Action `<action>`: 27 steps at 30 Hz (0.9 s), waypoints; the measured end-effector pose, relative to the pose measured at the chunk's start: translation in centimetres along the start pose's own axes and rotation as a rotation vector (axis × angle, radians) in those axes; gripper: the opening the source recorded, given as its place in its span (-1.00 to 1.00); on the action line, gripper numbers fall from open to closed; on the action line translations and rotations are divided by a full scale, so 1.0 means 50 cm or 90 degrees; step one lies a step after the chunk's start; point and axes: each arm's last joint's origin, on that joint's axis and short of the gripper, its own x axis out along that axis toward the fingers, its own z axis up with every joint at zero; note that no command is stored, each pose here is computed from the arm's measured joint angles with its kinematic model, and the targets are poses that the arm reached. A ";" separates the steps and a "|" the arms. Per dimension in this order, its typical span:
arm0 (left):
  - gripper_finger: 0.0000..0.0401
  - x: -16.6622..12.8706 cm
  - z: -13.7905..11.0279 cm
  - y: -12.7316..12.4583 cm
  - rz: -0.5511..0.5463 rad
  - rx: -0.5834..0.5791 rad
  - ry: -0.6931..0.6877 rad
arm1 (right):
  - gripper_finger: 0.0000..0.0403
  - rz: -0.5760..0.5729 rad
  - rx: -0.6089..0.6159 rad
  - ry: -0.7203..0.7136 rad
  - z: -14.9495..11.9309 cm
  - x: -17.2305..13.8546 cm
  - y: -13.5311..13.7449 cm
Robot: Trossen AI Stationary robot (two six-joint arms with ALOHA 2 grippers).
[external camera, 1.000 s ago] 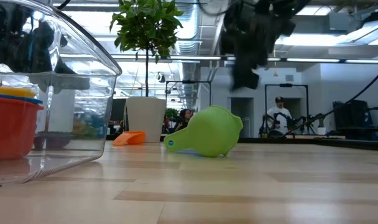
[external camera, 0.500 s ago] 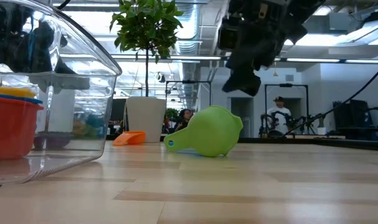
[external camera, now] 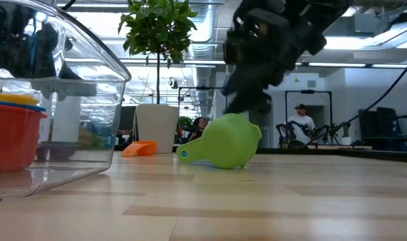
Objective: Nest measuring cups in basket
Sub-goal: Stack the green measuring cup on top of the yellow measuring cup
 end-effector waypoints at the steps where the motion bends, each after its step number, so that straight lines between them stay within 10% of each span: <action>1: -0.69 0.001 -0.001 0.000 -0.001 0.001 0.003 | 0.27 -0.003 0.001 0.006 -0.003 0.005 -0.002; 27: -0.69 0.003 -0.002 0.000 0.002 -0.002 0.011 | 0.27 0.029 0.000 0.007 -0.003 -0.002 0.024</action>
